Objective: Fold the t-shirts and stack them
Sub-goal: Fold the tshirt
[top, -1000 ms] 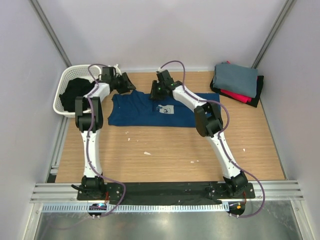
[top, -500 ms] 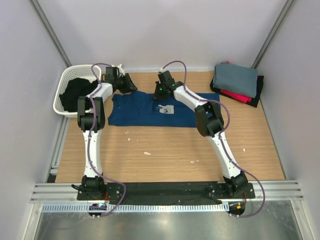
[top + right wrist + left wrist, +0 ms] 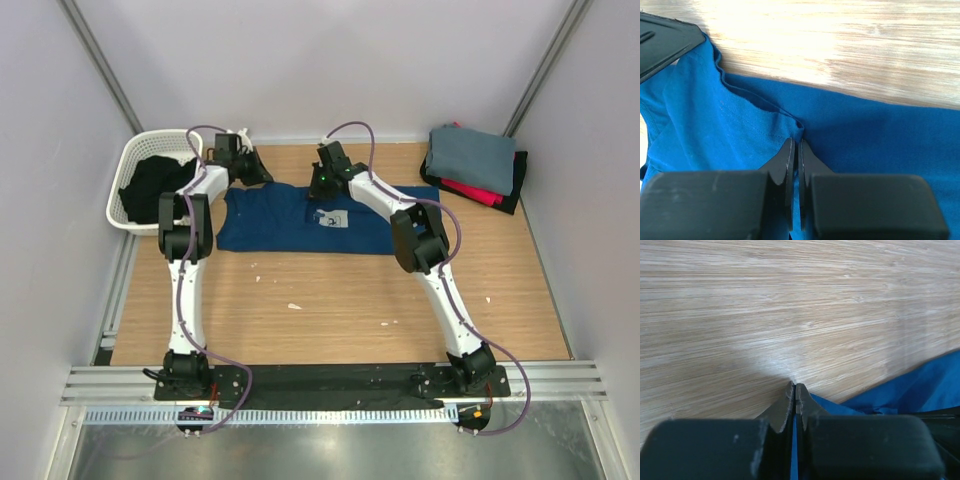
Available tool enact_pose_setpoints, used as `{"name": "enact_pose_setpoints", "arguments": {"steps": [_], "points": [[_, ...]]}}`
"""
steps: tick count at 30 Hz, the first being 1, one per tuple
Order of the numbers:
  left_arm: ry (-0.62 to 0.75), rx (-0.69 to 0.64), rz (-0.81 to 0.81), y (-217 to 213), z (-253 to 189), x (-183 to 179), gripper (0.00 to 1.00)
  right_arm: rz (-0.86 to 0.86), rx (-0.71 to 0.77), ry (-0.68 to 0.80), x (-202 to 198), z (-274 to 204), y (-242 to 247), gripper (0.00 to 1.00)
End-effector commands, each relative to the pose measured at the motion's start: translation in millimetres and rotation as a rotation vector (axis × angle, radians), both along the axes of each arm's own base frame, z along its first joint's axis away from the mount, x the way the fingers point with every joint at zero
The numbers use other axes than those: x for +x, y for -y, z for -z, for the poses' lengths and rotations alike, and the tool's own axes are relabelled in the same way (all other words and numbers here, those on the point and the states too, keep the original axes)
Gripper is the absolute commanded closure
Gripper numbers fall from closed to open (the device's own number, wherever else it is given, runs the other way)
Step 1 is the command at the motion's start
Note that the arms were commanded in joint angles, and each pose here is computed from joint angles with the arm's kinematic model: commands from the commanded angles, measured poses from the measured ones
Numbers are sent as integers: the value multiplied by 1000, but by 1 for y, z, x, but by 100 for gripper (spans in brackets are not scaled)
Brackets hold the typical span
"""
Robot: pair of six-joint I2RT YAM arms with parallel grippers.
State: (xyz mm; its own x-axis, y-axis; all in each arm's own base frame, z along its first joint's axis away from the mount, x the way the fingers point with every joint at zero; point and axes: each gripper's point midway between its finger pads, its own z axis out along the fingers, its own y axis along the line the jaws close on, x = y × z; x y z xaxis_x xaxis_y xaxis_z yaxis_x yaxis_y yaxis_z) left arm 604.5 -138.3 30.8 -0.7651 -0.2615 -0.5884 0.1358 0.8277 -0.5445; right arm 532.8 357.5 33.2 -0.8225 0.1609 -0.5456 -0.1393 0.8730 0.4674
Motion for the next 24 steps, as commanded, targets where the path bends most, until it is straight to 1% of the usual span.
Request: {"name": "enact_pose_setpoints", "arguments": {"steps": [1, 3, 4, 5, 8, 9, 12, 17, 21, 22, 23, 24], "points": [[97, 3, 29, 5, -39, 8, 100, 10, 35, 101, 10, -58, 2, 96], [115, 8, 45, 4, -47, 3, 100, 10, 32, 104, 9, -60, 3, 95], [129, -3, 61, 5, -56, 0, 100, 11, 31, 105, 9, -61, 5, 95], [161, -9, 61, 2, -76, -2, 100, 7, 32, 107, 8, -63, 4, 94], [199, -26, 78, 0, -93, -11, 100, 11, 26, 96, 7, -59, 9, 94], [225, -27, 84, -1, -107, -13, 100, 9, 22, 95, 6, -58, 10, 94], [249, -41, 110, -1, -122, -18, 100, 6, 17, 84, 3, -53, 10, 93], [265, -27, 128, -3, -128, -25, 100, 10, 9, 75, 3, -48, 13, 91], [267, -27, 184, 0, -129, -43, 100, 17, 6, 70, 2, -46, 14, 87], [274, -23, 199, 1, -132, -48, 100, 17, 8, 69, 2, -46, 14, 86], [259, -10, 214, 1, -122, -55, 100, 18, 8, 69, 3, -46, 14, 81], [257, -5, 229, 1, -119, -60, 100, 19, 9, 68, 3, -46, 14, 78]]}}
